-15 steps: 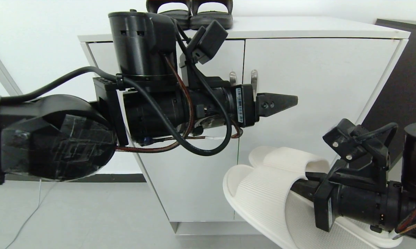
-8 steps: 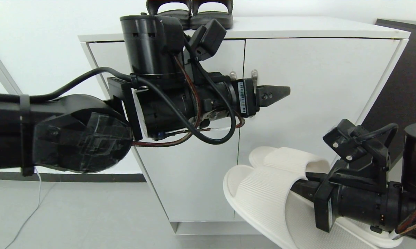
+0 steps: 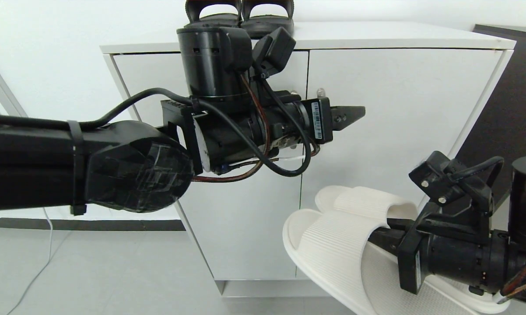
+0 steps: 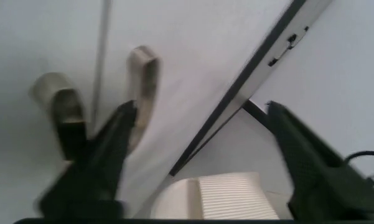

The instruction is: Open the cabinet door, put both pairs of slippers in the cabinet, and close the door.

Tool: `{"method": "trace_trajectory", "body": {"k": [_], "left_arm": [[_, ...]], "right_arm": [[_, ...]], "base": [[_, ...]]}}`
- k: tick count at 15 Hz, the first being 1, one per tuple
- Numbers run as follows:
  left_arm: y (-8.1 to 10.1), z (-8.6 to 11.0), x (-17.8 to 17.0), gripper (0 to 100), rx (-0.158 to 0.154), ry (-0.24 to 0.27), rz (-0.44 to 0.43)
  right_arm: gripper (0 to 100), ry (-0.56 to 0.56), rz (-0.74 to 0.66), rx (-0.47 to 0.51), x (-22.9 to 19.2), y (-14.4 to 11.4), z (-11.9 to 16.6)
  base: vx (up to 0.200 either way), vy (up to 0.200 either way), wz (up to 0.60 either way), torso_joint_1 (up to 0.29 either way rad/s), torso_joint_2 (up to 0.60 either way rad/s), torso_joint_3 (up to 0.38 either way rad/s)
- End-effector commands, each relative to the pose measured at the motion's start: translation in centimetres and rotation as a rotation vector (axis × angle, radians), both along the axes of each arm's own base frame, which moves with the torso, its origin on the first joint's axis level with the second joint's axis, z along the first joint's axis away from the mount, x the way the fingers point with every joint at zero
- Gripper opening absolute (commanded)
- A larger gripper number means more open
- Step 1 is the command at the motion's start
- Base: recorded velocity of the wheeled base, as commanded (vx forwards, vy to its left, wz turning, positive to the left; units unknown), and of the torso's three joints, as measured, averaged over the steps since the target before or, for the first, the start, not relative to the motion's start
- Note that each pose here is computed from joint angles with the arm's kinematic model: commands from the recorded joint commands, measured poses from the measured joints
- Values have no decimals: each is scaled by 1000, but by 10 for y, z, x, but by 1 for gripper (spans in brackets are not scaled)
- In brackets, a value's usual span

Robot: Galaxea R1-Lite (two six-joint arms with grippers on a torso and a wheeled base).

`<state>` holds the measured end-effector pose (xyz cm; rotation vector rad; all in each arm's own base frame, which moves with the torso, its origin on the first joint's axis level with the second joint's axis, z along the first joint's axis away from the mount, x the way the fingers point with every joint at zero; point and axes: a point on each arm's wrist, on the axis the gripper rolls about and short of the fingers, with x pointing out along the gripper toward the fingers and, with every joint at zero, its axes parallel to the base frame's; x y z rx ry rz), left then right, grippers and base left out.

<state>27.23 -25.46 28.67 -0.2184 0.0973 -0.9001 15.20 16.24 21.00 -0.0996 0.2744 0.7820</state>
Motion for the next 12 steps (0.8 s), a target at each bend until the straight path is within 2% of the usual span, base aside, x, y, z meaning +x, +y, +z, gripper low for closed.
{"method": "trace_trajectory", "body": {"k": [1,6,12], "left_arm": [[-1,-2,0,0,5,6,-3],[12,-1,-17,0,10,21,-20],[38,3,-52,0,14,24,-35]], "right_arm": [[0,-1,3,0,-1,-1,0],[0,15,102,23,-10,-7,-1],[0,25,183,39,-20,-15,-1]], "base": [[0,0,0,0,0,0],[0,0,0,0,0,0],[0,0,0,0,0,0]]}}
